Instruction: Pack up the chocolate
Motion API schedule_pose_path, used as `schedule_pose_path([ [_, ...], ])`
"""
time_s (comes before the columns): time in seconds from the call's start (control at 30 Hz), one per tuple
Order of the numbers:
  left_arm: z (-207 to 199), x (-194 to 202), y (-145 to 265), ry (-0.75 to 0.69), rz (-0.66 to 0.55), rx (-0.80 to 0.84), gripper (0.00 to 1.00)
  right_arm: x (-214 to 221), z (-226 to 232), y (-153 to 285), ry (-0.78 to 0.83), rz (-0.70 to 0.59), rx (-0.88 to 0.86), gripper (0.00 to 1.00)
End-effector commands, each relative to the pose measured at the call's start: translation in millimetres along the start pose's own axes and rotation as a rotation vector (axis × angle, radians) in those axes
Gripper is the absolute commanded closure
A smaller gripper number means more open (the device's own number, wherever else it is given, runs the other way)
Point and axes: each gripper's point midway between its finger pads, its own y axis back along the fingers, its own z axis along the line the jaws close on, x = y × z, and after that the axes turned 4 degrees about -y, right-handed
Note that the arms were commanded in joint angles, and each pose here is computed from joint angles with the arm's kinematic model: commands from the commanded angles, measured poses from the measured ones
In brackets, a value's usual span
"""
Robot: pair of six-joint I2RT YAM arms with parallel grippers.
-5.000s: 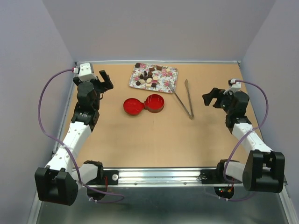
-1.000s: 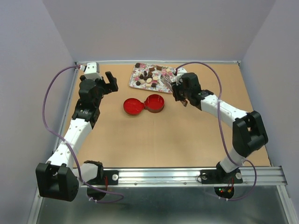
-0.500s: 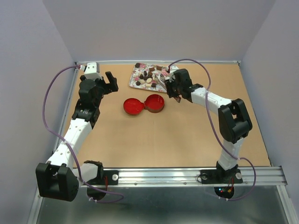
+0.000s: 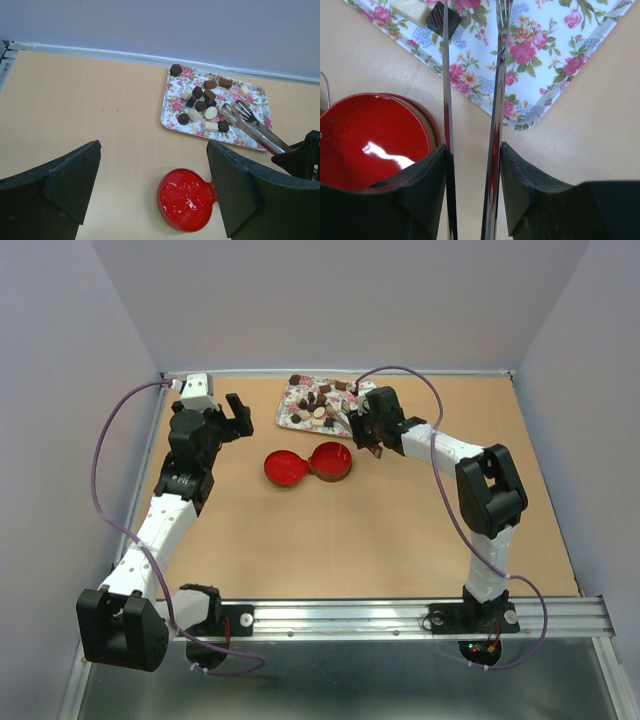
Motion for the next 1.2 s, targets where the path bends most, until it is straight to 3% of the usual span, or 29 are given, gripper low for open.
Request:
schedule_pose_path([
  [0.0, -9.5, -37.9, 3.1, 0.001, -0.100, 0.029, 0.01, -38.9, 7.5, -2.2, 0.009, -0.097, -0.016, 0.50],
  [0.23, -8.9, -37.8, 2.7, 0.000, -0.099, 0.025, 0.01, -41.0, 8.6, -10.8, 0.013, -0.094, -0.020, 0.51],
  [0.53, -8.6, -38.6, 2.7, -0.001, -0.100, 0.026, 0.01, -36.7, 4.6, -7.8, 0.020, -0.083, -0.001, 0.68],
  [0.93, -12.6, -36.6, 1.5, -0.001, -0.092, 0.046, 0.01, -64.7, 10.4, 54.6, 0.022, -0.180, -0.018, 0.69],
  [1.17, -12.5, -35.3, 1.3, 0.001, -0.086, 0.047, 0.01, -38.5, 28.1, 87.3, 0.016, -0.156, -0.065, 0.69],
])
